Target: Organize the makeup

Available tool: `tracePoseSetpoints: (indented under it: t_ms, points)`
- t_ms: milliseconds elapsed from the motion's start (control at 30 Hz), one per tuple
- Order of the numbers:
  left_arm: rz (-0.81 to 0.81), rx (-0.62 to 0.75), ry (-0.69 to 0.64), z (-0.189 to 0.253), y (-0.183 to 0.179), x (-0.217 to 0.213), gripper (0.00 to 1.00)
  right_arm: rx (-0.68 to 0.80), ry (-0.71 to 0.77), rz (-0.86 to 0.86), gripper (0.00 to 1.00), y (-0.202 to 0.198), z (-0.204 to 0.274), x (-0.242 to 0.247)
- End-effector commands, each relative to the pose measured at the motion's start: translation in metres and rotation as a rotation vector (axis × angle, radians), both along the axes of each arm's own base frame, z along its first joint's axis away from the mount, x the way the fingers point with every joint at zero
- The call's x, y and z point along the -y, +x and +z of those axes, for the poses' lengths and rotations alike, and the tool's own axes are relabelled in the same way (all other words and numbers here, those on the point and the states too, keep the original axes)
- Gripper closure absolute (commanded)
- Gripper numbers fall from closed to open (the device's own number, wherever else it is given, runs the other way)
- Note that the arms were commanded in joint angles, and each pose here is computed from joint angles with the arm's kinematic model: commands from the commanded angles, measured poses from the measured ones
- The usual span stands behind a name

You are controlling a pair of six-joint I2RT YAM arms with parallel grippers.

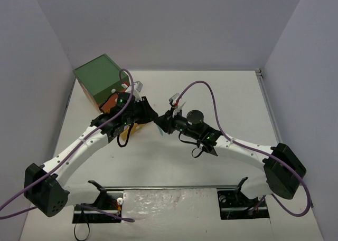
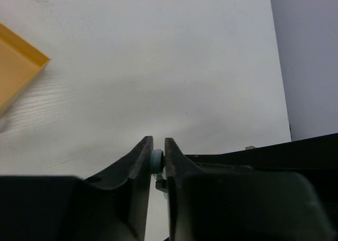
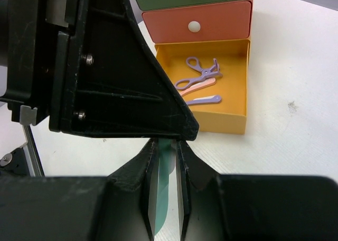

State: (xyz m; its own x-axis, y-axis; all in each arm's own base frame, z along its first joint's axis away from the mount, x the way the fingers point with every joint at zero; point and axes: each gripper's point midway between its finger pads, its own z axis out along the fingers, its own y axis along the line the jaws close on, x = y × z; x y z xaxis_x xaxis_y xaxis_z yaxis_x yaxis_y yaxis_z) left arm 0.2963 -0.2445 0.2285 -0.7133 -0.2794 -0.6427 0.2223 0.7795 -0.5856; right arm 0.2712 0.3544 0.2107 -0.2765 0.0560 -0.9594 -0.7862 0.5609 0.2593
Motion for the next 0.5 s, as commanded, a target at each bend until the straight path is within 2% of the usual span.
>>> tracePoseSetpoints:
  t_ms: [0, 67, 133, 200, 333, 400, 467]
  points:
    - [-0.011, 0.082, -0.06, 0.028, 0.01, 0.012, 0.94, 0.107, 0.141, -0.014, 1.0, 0.001, 0.054, -0.001]
    - [-0.014, 0.086, -0.052, 0.028, 0.01, 0.012, 0.99, 0.106, 0.14, -0.018, 0.93, 0.002, 0.054, -0.001]
    - [-0.013, 0.091, -0.034, 0.029, 0.011, 0.01, 1.0, 0.103, 0.134, -0.025, 0.79, 0.003, 0.054, -0.001]
    - [-0.009, 0.098, 0.008, 0.027, 0.012, 0.005, 1.0, 0.102, 0.121, -0.036, 0.52, 0.006, 0.055, 0.0]
    - [0.028, 0.109, 0.197, 0.021, 0.023, -0.021, 1.0, 0.088, 0.061, -0.076, 0.16, 0.012, 0.049, 0.007]
    - [0.04, 0.121, 0.317, 0.017, 0.029, -0.038, 1.0, 0.08, 0.021, -0.108, 0.06, 0.015, 0.043, 0.014]
    - [0.08, 0.155, 0.451, 0.022, 0.044, -0.06, 1.0, 0.068, -0.021, -0.141, 0.02, 0.017, 0.035, 0.023]
